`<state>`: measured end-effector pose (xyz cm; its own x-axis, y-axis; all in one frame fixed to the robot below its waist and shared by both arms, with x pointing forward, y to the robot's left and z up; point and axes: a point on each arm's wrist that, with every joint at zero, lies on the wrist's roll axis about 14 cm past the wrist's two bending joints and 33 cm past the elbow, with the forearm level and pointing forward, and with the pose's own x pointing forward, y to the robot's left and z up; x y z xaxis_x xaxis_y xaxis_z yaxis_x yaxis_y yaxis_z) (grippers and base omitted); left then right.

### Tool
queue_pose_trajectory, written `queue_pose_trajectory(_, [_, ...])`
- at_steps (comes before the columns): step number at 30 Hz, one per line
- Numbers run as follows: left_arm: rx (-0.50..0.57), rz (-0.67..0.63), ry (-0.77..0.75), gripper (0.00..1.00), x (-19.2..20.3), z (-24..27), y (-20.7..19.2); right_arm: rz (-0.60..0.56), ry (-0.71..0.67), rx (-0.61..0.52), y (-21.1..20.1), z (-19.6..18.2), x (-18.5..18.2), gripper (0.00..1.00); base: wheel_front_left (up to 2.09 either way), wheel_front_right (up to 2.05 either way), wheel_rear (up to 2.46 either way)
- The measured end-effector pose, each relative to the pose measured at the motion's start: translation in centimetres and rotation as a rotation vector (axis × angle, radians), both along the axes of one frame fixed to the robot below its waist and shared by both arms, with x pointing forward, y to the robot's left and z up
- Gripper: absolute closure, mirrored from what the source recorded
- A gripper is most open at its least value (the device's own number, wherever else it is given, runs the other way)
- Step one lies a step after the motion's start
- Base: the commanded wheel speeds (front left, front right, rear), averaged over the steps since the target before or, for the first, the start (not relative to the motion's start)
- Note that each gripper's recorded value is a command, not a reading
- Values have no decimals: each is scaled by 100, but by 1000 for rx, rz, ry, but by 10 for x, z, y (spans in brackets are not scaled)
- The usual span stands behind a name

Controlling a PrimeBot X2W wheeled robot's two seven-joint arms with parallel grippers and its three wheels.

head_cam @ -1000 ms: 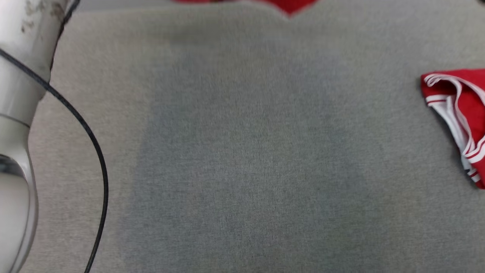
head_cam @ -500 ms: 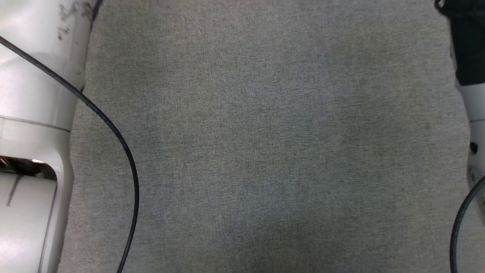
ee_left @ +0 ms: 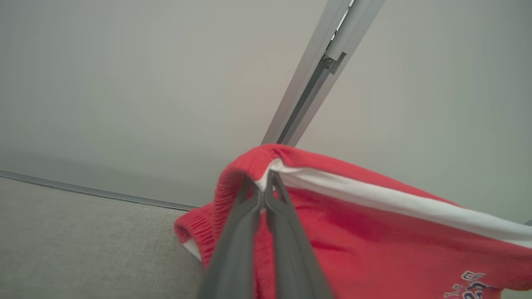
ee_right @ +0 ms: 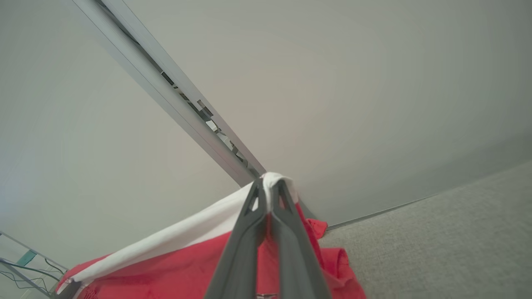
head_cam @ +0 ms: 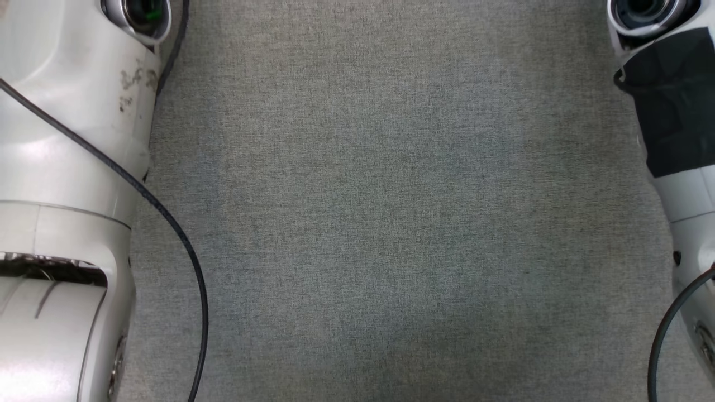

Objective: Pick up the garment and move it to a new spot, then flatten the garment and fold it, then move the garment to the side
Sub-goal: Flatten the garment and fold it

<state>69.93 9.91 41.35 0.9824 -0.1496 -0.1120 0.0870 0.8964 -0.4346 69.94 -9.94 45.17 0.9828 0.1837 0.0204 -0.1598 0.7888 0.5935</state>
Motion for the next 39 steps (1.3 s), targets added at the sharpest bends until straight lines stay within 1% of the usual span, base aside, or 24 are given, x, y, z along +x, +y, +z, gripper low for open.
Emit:
queue_pose_trajectory(6, [4, 11, 44, 100, -11, -7, 5, -9, 23, -20, -5, -1, -9, 100, 0, 0, 0])
queue_pose_trajectory(13, [23, -24, 80, 100, -26, -6, 0, -3, 32, -29, -4, 7, -21, 100, 0, 0, 0])
queue_pose_trajectory(19, [37, -53, 150, 100, -45, -9, 0, 16, 69, -48, 1, 6, -36, 100, 0, 0, 0])
queue_pose_trajectory(24, [53, -76, 226, 100, -65, -18, 3, 25, 98, -41, 4, 2, -48, 100, 0, 0, 0])
queue_pose_trajectory(27, [75, -101, 260, 100, -77, -21, 3, 34, 132, -48, 5, -7, -60, 100, 0, 0, 0])
queue_pose_trajectory(30, [115, -139, 302, 100, -94, -26, 1, 26, 151, -49, 0, -9, -68, 100, 0, 0, 0])
queue_pose_trajectory(34, [153, -180, 344, 100, -114, -32, -1, 41, 187, -49, 4, -16, -85, 100, 0, 0, 0])
queue_pose_trajectory(39, [210, -223, 365, 100, -136, -34, -3, 101, 224, -64, 15, -20, -105, 100, 0, 0, 0])
